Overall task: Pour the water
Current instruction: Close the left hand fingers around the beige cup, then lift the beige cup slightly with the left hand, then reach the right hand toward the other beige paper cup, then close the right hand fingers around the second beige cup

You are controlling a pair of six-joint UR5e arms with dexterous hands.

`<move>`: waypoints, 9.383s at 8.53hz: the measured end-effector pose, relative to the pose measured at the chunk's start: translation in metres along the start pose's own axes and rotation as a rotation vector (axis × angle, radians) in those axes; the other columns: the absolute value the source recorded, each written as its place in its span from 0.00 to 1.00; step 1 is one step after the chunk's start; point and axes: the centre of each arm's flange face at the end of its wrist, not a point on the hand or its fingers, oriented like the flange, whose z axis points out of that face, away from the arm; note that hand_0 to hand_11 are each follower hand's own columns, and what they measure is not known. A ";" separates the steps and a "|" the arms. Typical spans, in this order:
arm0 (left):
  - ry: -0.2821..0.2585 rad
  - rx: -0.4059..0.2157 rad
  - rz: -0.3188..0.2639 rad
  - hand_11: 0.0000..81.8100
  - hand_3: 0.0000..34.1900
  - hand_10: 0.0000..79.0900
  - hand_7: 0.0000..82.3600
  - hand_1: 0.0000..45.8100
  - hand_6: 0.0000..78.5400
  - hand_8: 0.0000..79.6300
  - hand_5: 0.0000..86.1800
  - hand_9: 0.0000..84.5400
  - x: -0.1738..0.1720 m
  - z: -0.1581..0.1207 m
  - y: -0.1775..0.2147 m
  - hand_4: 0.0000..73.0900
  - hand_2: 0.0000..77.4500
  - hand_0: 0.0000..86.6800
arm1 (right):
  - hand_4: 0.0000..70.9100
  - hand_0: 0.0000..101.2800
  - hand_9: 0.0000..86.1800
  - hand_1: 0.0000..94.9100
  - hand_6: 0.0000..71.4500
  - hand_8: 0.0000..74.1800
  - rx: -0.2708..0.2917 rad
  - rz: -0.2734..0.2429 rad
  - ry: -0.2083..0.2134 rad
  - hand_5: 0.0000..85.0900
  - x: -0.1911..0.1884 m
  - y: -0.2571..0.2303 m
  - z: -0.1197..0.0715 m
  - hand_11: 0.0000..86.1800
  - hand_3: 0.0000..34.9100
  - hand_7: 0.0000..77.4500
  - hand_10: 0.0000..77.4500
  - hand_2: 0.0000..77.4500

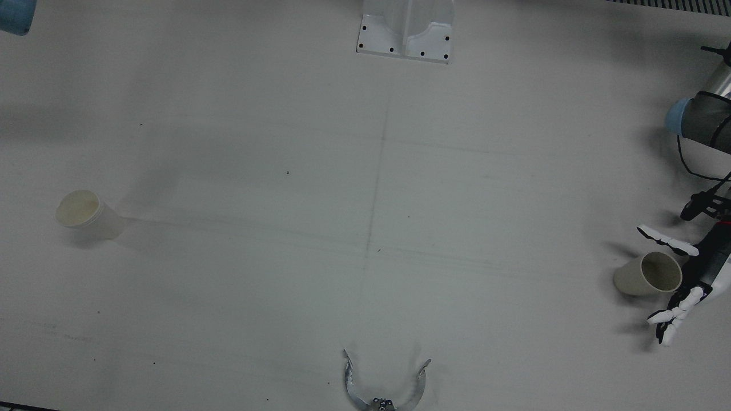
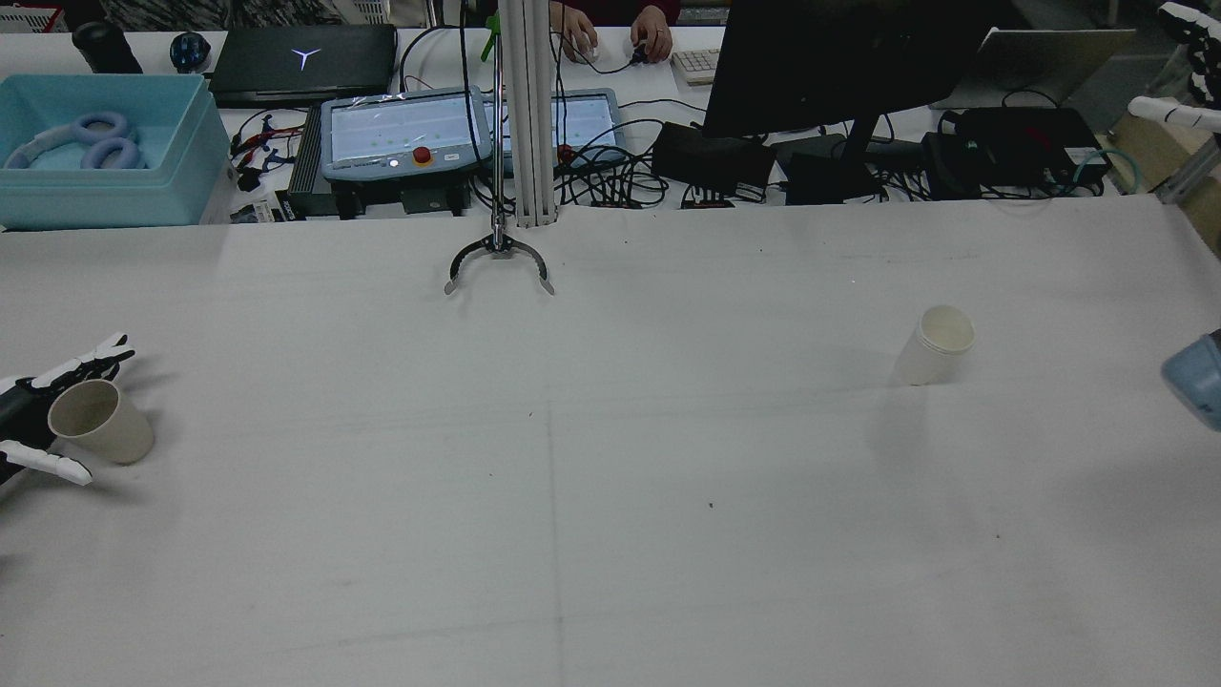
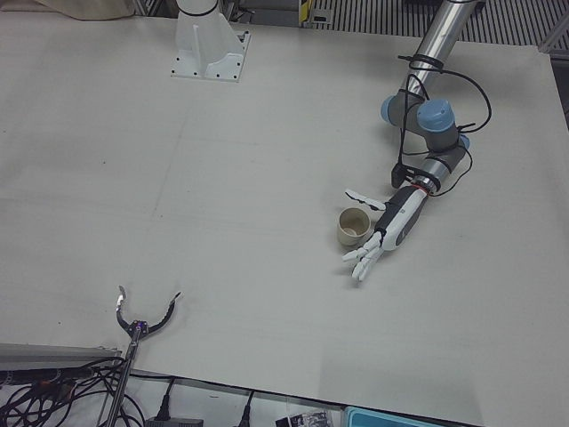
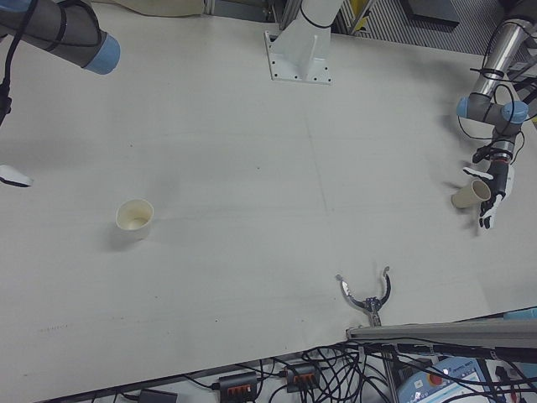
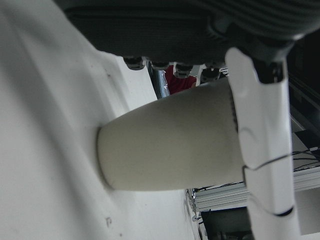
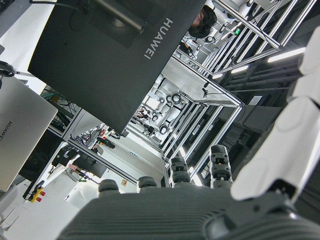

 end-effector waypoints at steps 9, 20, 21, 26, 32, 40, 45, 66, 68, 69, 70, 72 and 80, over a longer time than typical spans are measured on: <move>0.029 -0.015 -0.035 0.04 0.02 0.00 0.08 0.50 0.01 0.00 0.25 0.01 -0.027 0.011 0.015 0.07 0.01 0.66 | 0.15 0.42 0.01 0.10 0.06 0.01 0.001 -0.001 0.001 0.16 0.000 -0.001 0.000 0.01 0.45 0.17 0.00 0.16; 0.061 0.048 -0.042 0.18 0.01 0.09 0.44 0.67 0.11 0.05 0.77 0.13 -0.019 0.006 0.011 0.02 0.41 0.65 | 0.15 0.42 0.01 0.10 0.06 0.01 0.005 0.000 0.002 0.16 0.001 -0.003 -0.001 0.01 0.45 0.17 0.00 0.16; 0.057 0.063 -0.045 0.21 0.01 0.13 0.60 0.65 0.17 0.12 0.77 0.21 -0.019 0.005 0.010 0.03 0.42 0.60 | 0.15 0.42 0.01 0.10 0.06 0.01 0.005 0.000 0.002 0.16 0.001 -0.003 -0.001 0.01 0.45 0.17 0.00 0.16; 0.045 0.097 -0.065 0.26 0.00 0.16 0.48 0.44 0.17 0.06 0.80 0.10 -0.018 0.000 0.008 0.04 0.49 0.58 | 0.15 0.42 0.01 0.10 0.06 0.01 0.004 0.000 0.001 0.16 0.000 -0.003 -0.001 0.01 0.45 0.17 0.00 0.16; 0.092 0.111 -0.147 0.23 0.01 0.14 0.49 0.43 0.17 0.06 0.80 0.13 -0.006 0.010 0.029 0.13 0.40 0.60 | 0.15 0.42 0.01 0.10 0.06 0.01 0.002 0.001 0.001 0.16 0.001 -0.001 0.000 0.01 0.43 0.17 0.00 0.15; 0.098 0.106 -0.217 0.23 0.01 0.15 0.50 0.43 0.19 0.08 0.80 0.16 0.022 0.038 0.107 0.15 0.42 0.61 | 0.15 0.45 0.01 0.10 0.06 0.01 -0.071 0.135 0.110 0.16 0.091 -0.037 -0.022 0.03 0.39 0.18 0.01 0.16; 0.098 0.128 -0.236 0.23 0.01 0.15 0.50 0.43 0.19 0.06 0.80 0.15 0.029 0.038 0.118 0.15 0.43 0.62 | 0.14 0.50 0.01 0.17 0.05 0.01 -0.183 0.183 0.267 0.16 0.164 -0.035 -0.070 0.04 0.28 0.13 0.01 0.15; 0.087 0.159 -0.244 0.29 0.00 0.19 0.50 0.43 0.20 0.10 0.80 0.19 0.028 0.033 0.113 0.15 0.44 0.61 | 0.08 0.41 0.01 0.09 0.04 0.01 -0.235 0.205 0.321 0.13 0.300 -0.013 -0.117 0.03 0.13 0.12 0.01 0.17; 0.089 0.161 -0.244 0.29 0.00 0.19 0.50 0.43 0.20 0.10 0.80 0.19 0.028 0.033 0.112 0.15 0.44 0.60 | 0.11 0.42 0.01 0.10 0.06 0.01 -0.242 0.214 0.316 0.15 0.303 -0.005 -0.115 0.03 0.13 0.15 0.01 0.17; 0.089 0.162 -0.243 0.29 0.00 0.19 0.50 0.43 0.20 0.10 0.80 0.19 0.028 0.032 0.112 0.15 0.44 0.61 | 0.11 0.42 0.01 0.10 0.06 0.01 -0.246 0.217 0.313 0.15 0.304 -0.001 -0.113 0.03 0.13 0.15 0.01 0.17; 0.089 0.163 -0.243 0.29 0.00 0.19 0.50 0.43 0.20 0.10 0.80 0.19 0.028 0.032 0.111 0.15 0.44 0.61 | 0.12 0.43 0.01 0.11 0.08 0.01 -0.250 0.222 0.311 0.16 0.305 0.003 -0.110 0.03 0.17 0.18 0.01 0.17; 0.088 0.165 -0.242 0.29 0.00 0.19 0.50 0.43 0.20 0.10 0.80 0.19 0.027 0.032 0.110 0.15 0.44 0.61 | 0.12 0.43 0.01 0.11 0.08 0.01 -0.259 0.228 0.307 0.16 0.304 0.012 -0.107 0.03 0.19 0.18 0.01 0.17; 0.087 0.169 -0.241 0.29 0.00 0.20 0.49 0.43 0.20 0.10 0.80 0.19 0.027 0.030 0.107 0.15 0.44 0.60 | 0.32 0.50 0.20 0.16 0.34 0.16 -0.274 0.224 0.324 0.39 0.314 0.028 -0.105 0.13 0.00 0.49 0.09 0.22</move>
